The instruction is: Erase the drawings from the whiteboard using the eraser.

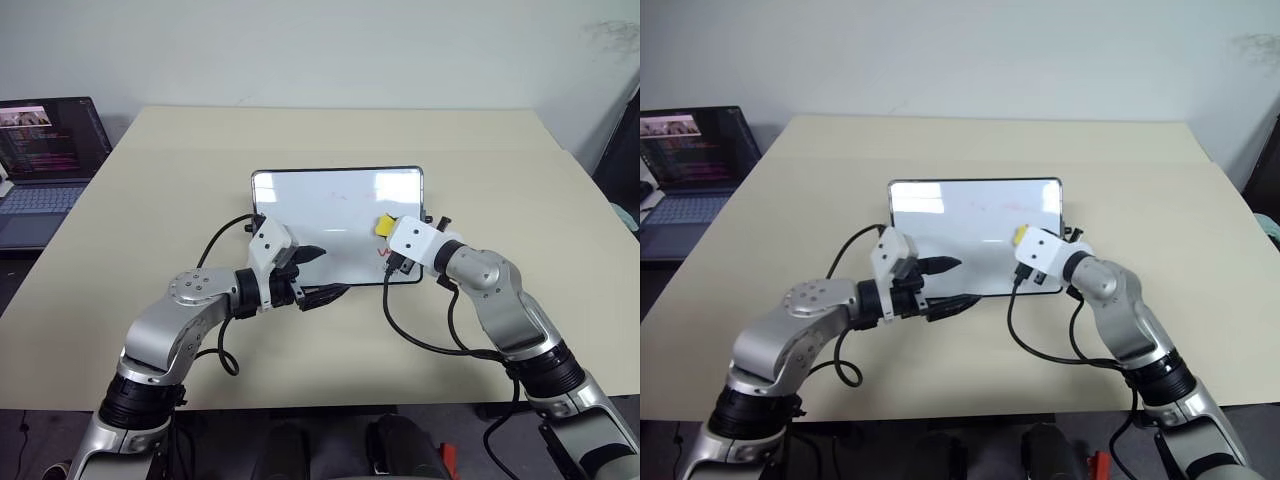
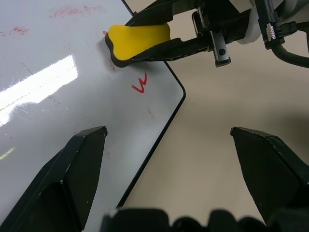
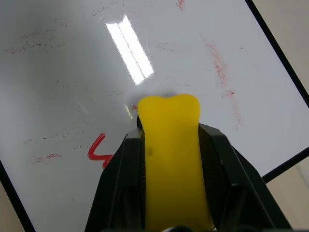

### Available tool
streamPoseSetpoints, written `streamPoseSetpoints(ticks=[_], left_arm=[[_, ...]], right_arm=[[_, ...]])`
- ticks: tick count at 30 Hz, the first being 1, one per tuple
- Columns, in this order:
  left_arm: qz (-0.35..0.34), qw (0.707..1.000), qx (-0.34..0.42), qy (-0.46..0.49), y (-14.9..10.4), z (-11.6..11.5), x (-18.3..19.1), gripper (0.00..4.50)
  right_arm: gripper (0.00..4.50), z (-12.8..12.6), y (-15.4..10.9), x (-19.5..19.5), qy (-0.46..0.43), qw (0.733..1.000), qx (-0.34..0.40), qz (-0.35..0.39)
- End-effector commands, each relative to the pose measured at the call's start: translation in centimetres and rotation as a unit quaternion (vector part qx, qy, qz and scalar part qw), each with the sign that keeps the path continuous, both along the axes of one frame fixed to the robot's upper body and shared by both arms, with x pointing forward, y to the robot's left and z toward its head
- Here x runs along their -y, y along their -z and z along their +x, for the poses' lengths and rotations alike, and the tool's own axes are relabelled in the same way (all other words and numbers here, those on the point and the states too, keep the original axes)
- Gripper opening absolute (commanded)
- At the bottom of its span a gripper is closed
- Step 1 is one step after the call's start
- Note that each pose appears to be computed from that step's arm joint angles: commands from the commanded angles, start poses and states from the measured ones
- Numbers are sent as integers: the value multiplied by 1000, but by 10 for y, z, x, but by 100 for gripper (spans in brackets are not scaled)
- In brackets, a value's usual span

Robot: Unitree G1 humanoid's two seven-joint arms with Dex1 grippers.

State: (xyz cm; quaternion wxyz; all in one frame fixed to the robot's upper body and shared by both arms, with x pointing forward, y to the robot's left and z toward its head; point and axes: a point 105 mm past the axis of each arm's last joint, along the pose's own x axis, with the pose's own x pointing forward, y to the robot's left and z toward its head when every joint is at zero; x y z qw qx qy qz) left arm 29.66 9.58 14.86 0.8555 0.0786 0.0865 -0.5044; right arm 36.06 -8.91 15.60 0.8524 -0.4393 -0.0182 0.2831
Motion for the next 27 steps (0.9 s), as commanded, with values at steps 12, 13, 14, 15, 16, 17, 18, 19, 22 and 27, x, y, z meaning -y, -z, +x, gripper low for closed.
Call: streamPoseSetpoints(ticks=[12,13,14,15,16,17,18,19,22,27], left_arm=[[-8,1000,18,22,-10,-8,9,450],[-8,1000,18,22,-10,-8,9,450],[-8,1000,18,22,-10,-8,9,450],[-8,1000,18,22,-10,-8,9,450],[-8,1000,18,22,-10,-8,9,450],[-8,1000,18,22,-10,-8,9,450],[-8,1000,18,22,-10,-8,9,450],[-8,1000,18,23,-10,-8,9,450],[-8,1000,17,23,-10,-8,9,450],[-8,1000,15,24,-9,-9,9,450]], right_arm=[[119,12,-3,23,56,998,12,-1],[119,10,2,23,51,999,-1,-8],[119,8,6,23,47,999,-11,-13],[119,6,10,23,43,999,-20,-17],[119,4,15,22,39,998,-31,-24],[119,2,19,23,37,998,-40,-30],[119,0,22,23,35,998,-47,-35],[119,-1,23,23,33,997,-50,-37],[119,-2,22,21,30,998,-49,-37],[119,4,6,18,37,999,-10,-18]])
